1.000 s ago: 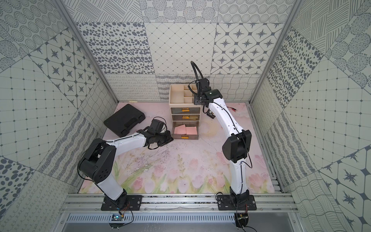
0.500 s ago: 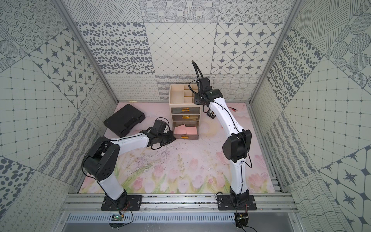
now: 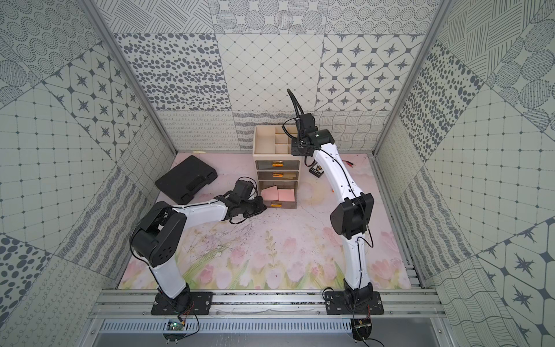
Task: Please put the sticky notes in the drawer by color
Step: Close the drawer in the storage box.
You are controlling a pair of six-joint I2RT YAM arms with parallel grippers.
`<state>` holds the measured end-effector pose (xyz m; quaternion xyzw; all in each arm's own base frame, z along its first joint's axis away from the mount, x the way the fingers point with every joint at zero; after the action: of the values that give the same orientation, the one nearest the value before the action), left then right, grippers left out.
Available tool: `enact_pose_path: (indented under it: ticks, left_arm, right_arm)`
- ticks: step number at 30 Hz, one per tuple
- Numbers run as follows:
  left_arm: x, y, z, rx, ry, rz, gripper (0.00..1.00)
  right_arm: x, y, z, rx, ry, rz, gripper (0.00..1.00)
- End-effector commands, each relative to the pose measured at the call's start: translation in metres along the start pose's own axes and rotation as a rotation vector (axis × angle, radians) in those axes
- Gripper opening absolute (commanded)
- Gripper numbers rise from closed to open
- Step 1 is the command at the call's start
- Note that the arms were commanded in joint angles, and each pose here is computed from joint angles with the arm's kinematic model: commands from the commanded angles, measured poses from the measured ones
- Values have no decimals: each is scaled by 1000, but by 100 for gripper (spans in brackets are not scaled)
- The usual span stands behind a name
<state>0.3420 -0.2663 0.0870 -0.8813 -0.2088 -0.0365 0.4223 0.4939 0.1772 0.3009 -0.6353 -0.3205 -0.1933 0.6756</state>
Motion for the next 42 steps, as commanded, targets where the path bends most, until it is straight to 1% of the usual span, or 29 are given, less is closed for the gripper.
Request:
enact_pose_path:
  ticks: [1,12,16,20,25,28,31,34,36,42]
  left_arm:
    - [16,6,-14,-40,85,-69,0]
    - [30,19,-50,-139,116,-112,0]
    - [27,27,-64,-175,130,-91,0]
    - [16,37,-71,-197,127,-67,0]
    - [-5,44,-64,-197,90,-46,0]
    - [-10,41,-61,-212,70,-51,0]
    - [-11,31,-64,-231,57,-63,0]
    - [-15,22,-64,-224,65,-74,0]
    - [-17,18,-61,-189,71,-85,0]
    - [-36,20,-61,-178,92,-47,0]
  right_arm:
    - [-5,-4,1,32,19,39,0]
    - [-5,-6,8,82,13,65,0]
    - [-5,-6,10,91,13,73,0]
    - [-6,-8,12,100,10,79,0]
    - [-6,-12,14,98,5,76,0]
    - [-7,-11,14,94,9,82,0]
    - [-8,-11,14,90,10,83,0]
    - [-7,-13,13,83,12,79,0]
    - [-7,-13,12,79,13,78,0]
    - [-9,-12,12,79,13,86,0]
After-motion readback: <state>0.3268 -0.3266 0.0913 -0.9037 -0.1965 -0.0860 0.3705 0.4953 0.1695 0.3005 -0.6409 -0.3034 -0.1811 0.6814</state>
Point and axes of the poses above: each gripper's point midway between its finger pads, its own y axis out along the fingers, its own z axis along the line the jaws close on, x = y × z, the point moved 4 cm from there along -y, back along the fingers, and after that the axes turned 9 degrees about -y, right-handed, at the moved point
